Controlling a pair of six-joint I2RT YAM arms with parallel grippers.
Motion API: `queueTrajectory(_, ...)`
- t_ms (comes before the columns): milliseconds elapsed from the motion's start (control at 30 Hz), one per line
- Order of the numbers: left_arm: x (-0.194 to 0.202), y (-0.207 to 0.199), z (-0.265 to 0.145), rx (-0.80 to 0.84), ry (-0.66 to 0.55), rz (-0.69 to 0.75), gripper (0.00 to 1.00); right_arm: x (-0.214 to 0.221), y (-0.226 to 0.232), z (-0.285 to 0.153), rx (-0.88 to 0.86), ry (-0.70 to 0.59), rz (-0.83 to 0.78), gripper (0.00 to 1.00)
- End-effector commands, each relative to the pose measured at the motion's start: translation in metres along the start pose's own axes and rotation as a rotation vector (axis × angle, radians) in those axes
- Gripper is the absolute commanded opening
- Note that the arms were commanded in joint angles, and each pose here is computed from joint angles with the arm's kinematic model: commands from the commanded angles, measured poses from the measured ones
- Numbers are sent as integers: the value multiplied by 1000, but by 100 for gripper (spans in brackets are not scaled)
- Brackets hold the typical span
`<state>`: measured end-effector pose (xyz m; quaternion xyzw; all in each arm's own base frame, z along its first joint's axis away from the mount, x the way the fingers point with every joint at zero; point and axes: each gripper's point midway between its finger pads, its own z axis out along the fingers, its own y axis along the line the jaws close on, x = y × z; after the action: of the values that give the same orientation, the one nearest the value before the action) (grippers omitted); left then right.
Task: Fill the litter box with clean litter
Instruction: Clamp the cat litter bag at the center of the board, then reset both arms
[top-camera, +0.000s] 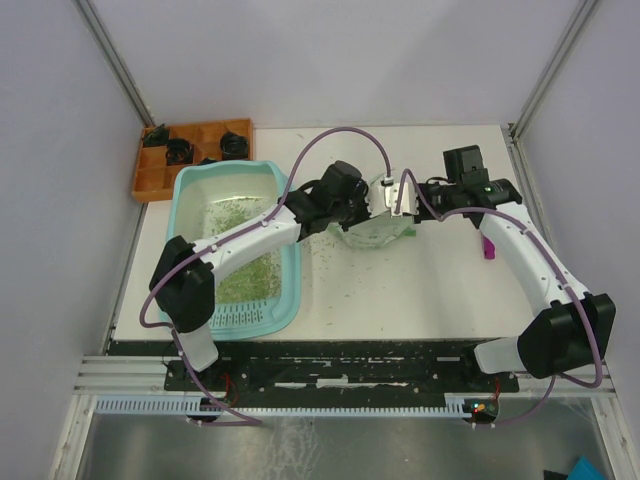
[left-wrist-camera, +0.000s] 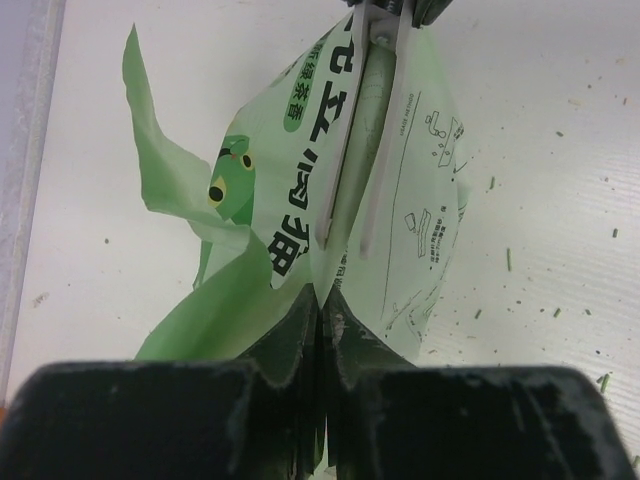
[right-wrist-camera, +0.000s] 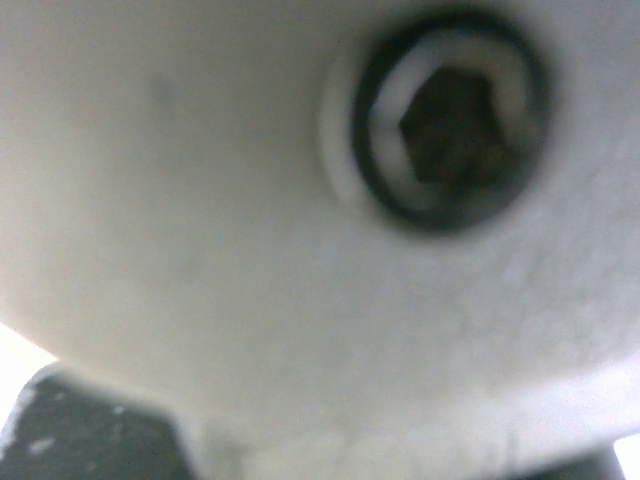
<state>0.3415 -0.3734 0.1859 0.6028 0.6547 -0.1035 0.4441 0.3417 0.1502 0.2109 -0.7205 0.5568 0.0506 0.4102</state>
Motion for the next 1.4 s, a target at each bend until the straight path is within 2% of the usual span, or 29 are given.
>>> queueTrajectory(0,-69,7,-22,-44,-210,7,12,5,16,25,-71,52,-56,16)
queueTrajectory(200,-70,9,-21,-53,-210,4,20,6,19,24,-60,54,-38,53)
queueTrajectory(333,-69,10,-20,-61,-206,-2,28,4,16,22,-34,49,-19,60)
queueTrajectory(467,-71,14,-21,-79,-208,-15,32,1,12,18,-7,49,1,63)
queueTrajectory(500,-71,15,-20,-85,-208,-19,36,0,10,16,3,49,8,63)
queueTrajectory(567,-73,18,-21,-99,-216,-29,39,-2,7,11,19,51,20,63)
queueTrajectory(633,-76,19,-23,-107,-229,-40,48,-5,3,6,40,46,43,64)
queueTrajectory(800,-87,24,-32,-126,-277,-58,51,-15,-5,-21,74,-12,195,63)
queueTrajectory(833,-91,24,-36,-130,-299,-60,62,-15,-8,-28,93,-27,250,63)
queueTrajectory(867,-96,25,-41,-138,-326,-63,67,-13,-14,-35,127,-36,308,63)
queueTrajectory(967,-106,29,-55,-166,-385,-71,74,-7,-31,-53,224,-62,429,64)
queueTrajectory(1233,-137,53,-93,-250,-521,-122,77,36,-79,-95,458,-58,766,67)
queueTrajectory(1367,-142,89,-125,-360,-549,-198,77,66,-95,-107,515,-5,941,69)
